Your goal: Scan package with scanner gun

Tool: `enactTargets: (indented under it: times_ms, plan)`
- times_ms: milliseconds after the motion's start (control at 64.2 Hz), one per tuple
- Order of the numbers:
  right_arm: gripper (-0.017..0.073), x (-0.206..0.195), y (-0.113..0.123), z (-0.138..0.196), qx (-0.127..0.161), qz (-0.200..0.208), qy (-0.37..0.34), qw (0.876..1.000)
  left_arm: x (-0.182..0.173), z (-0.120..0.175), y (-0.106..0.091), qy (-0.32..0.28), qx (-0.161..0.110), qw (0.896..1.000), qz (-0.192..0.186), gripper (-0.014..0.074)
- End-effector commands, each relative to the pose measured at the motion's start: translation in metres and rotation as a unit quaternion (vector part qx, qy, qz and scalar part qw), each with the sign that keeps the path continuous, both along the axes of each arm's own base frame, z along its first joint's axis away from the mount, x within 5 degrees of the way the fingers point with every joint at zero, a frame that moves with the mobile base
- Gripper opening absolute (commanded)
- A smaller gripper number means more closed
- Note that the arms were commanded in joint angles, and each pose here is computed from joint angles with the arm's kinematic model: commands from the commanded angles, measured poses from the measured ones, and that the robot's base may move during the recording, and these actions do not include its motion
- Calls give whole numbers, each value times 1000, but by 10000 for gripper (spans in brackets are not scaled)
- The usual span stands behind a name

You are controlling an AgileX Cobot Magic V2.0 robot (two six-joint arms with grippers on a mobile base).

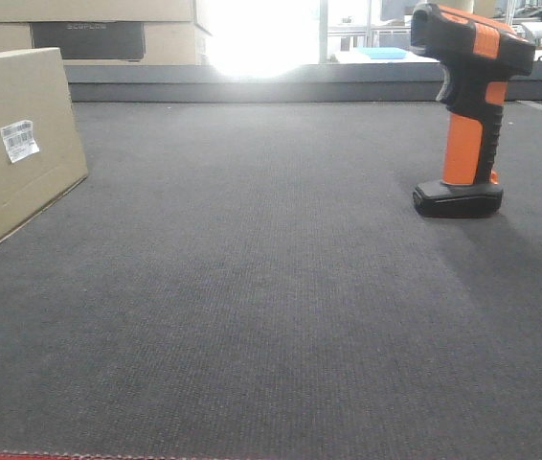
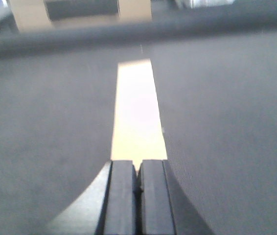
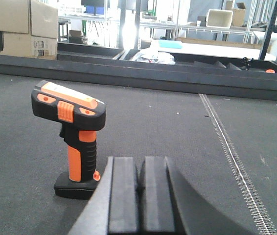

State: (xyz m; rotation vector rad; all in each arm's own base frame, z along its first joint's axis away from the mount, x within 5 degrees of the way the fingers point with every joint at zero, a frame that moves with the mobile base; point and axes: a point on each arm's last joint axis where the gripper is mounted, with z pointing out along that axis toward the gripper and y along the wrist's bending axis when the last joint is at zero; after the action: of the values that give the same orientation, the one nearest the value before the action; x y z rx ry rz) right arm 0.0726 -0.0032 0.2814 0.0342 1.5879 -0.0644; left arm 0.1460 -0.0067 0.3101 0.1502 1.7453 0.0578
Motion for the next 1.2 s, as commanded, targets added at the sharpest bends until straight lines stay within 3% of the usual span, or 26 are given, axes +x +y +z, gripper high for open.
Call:
enactTargets:
  times_ms: [0,187,997,1060,1138,1184]
  plan:
    - [-151,-1,0,0,-1,-4,-5,1000,-15,-2,0,-67,-10,998,-2,-111]
    - [-151,-1,0,0,-1,-4,-5,1000,-31,-11,1,-68,-10,998,-2,-111]
    - [-151,-1,0,0,-1,-4,-5,1000,-31,-11,1,-68,-10,998,-2,-111]
    - [-151,-1,0,0,-1,-4,-5,1000,-35,-11,1,-66,6,998,-4,-111]
    - [-151,-1,0,0,-1,-4,-5,1000,-47,-10,2,-63,-11,998,1,-111]
    - [-151,-1,0,0,-1,-4,-5,1000,-55,-12,3,-58,-7,998,4,-111]
